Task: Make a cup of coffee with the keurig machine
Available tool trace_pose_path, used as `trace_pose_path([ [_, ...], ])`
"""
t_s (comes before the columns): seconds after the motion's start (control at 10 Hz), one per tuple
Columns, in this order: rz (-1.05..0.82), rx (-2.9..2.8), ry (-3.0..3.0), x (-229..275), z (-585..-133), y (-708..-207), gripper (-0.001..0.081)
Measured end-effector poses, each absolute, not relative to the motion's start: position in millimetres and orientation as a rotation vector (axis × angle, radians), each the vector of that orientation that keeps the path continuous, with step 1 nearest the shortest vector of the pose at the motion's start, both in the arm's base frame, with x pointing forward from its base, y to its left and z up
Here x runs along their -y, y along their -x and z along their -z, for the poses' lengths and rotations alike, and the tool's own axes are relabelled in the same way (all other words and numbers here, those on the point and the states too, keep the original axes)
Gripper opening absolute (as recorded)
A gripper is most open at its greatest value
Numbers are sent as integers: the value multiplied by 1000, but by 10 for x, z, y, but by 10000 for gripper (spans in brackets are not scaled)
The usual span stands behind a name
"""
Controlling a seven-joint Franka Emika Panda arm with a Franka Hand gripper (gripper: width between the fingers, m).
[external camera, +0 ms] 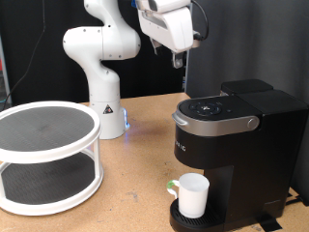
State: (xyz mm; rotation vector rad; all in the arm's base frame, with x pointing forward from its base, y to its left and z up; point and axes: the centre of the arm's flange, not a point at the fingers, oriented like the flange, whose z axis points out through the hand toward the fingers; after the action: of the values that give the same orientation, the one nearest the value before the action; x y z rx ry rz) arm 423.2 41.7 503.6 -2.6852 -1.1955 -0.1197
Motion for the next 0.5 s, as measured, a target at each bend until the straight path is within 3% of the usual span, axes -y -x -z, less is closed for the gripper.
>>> trace_pose_path([
  [0.5,93,1250,2731,-610,-5208,-4394,803],
])
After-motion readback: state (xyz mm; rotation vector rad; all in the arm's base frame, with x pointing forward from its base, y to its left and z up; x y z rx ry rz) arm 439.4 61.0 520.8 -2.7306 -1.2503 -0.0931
